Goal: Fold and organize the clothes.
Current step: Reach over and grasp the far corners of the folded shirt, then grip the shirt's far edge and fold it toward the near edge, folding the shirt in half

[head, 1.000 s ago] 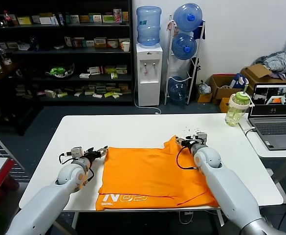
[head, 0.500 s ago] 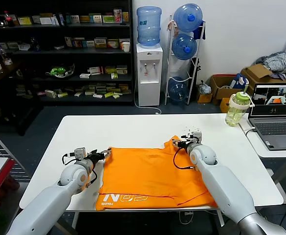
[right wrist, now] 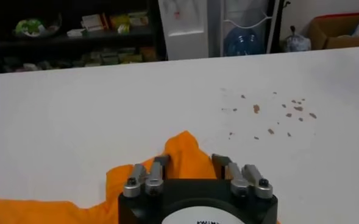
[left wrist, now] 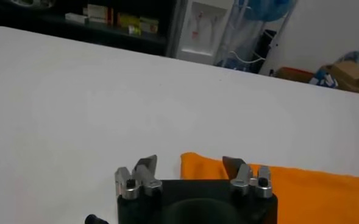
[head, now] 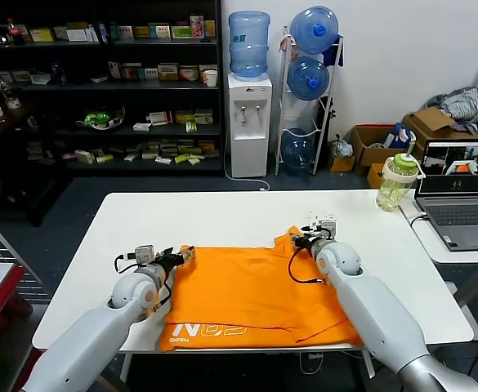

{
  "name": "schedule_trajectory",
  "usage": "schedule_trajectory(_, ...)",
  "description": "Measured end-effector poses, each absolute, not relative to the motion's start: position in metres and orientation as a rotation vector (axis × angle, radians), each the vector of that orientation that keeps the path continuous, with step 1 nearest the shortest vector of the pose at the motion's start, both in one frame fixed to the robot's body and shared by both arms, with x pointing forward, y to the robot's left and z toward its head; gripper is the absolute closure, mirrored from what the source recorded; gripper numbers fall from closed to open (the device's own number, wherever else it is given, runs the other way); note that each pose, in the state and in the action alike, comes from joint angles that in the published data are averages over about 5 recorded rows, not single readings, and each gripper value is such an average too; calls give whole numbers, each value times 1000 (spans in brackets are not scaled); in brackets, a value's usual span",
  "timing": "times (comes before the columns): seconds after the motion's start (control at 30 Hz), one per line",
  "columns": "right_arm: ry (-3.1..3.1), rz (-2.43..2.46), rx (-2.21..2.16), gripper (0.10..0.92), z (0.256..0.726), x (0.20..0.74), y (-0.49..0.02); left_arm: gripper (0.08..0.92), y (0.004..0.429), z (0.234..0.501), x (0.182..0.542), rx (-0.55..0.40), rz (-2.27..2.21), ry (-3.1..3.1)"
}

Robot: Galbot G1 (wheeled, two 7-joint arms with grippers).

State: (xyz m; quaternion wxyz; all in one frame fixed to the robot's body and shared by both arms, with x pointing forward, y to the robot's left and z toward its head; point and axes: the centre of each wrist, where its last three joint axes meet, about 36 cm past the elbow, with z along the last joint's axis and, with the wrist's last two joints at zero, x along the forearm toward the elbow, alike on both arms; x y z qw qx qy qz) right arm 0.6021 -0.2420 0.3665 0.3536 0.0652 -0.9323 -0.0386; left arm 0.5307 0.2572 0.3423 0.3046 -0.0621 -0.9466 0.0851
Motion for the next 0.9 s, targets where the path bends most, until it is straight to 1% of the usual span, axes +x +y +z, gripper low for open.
schedule_trajectory(0.2,-2415,-118,185,775,366,600,-242,491,254,339,530,-160,208,-2507)
schedule_trajectory(0.33,-2428,-132,197,874,367,600,-242,613,252,339,529,-165,205,-2506)
schedule_trajectory(0.4,-2438,-138,204,896,367,599,-242,665,251,338,528,-171,206,-2505)
schedule_trajectory(0.53,-2466,-155,217,898,369,598,-242,786,250,338,526,-180,213,-2507)
schedule_trajectory(0.67,-2502,-173,223,898,371,596,-244,883,249,338,524,-181,217,-2520)
schedule_trajectory(0.73,-2516,-180,225,898,372,594,-246,902,249,339,522,-181,215,-2528)
schedule_trajectory(0.9,-2539,-192,223,898,378,583,-250,904,253,344,517,-174,206,-2548)
